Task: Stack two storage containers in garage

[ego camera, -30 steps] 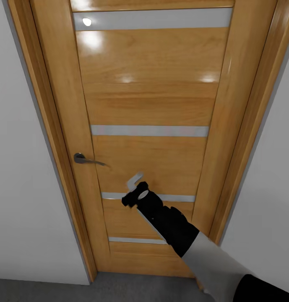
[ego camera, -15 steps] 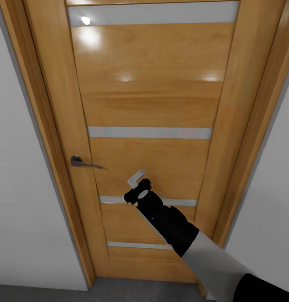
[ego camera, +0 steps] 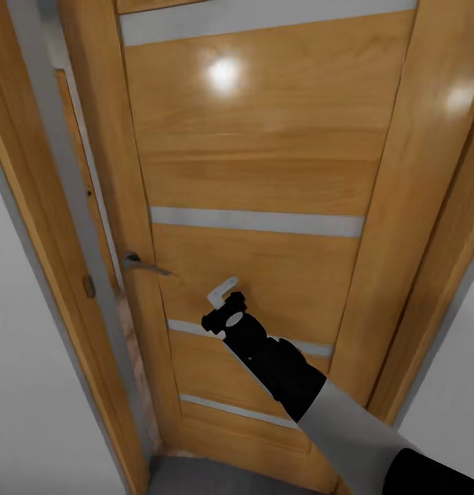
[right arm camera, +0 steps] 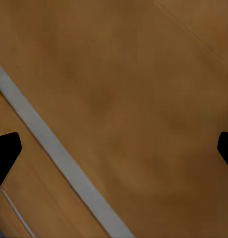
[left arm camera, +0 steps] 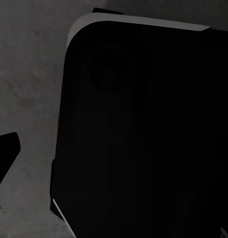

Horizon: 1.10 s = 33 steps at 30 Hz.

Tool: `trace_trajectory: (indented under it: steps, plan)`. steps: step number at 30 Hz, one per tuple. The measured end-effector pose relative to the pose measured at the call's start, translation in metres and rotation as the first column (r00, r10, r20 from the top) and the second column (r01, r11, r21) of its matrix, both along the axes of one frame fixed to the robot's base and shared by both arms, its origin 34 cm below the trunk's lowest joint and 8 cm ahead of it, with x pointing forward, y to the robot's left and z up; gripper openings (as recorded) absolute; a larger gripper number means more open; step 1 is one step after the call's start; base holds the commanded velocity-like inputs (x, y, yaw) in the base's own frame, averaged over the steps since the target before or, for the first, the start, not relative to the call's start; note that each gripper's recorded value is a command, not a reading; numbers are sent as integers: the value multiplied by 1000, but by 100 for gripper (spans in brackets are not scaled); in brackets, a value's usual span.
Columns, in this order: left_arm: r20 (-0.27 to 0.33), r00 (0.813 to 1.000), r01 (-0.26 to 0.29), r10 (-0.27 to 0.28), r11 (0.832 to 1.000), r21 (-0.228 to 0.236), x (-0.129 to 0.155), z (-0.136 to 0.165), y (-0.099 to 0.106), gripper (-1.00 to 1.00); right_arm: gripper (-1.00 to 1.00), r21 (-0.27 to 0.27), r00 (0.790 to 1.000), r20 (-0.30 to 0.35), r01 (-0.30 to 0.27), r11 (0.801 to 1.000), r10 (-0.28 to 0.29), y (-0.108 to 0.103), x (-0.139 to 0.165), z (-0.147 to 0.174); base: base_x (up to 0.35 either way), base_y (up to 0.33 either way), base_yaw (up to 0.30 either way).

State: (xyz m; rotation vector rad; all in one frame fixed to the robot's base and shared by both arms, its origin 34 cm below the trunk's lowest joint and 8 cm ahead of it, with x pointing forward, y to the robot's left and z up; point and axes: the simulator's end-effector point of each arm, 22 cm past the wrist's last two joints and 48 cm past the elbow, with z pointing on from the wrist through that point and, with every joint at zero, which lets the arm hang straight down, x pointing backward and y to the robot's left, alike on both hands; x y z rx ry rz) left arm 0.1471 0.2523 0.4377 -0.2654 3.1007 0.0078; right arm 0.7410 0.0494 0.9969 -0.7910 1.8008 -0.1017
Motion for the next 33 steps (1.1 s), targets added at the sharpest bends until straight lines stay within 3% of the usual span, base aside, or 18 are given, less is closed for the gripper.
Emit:
trace_trajectory:
  steps: [14,21,25,29,33]
  plan:
    - [0,1000,1,-1,1000,0,0,0,0,100,100,57,998,60,-26,998,22,7,6,13,193,0,0]
    - [0,1000,1,-1,1000,0,0,0,0,100,100,131,988,142,-73,989,54,19,10,31,17,0,0]
    - [0,1000,0,0,1000,0,0,0,0,100,100,123,987,152,-67,990,48,16,15,24,1,0,0]
    - [0,1000,2,-2,1000,0,0,0,0,100,100,70,985,166,-54,996,42,10,18,17,58,0,0]
    - [0,1000,3,-3,1000,0,0,0,0,100,100,52,984,178,-36,998,27,5,22,18,215,0,0]
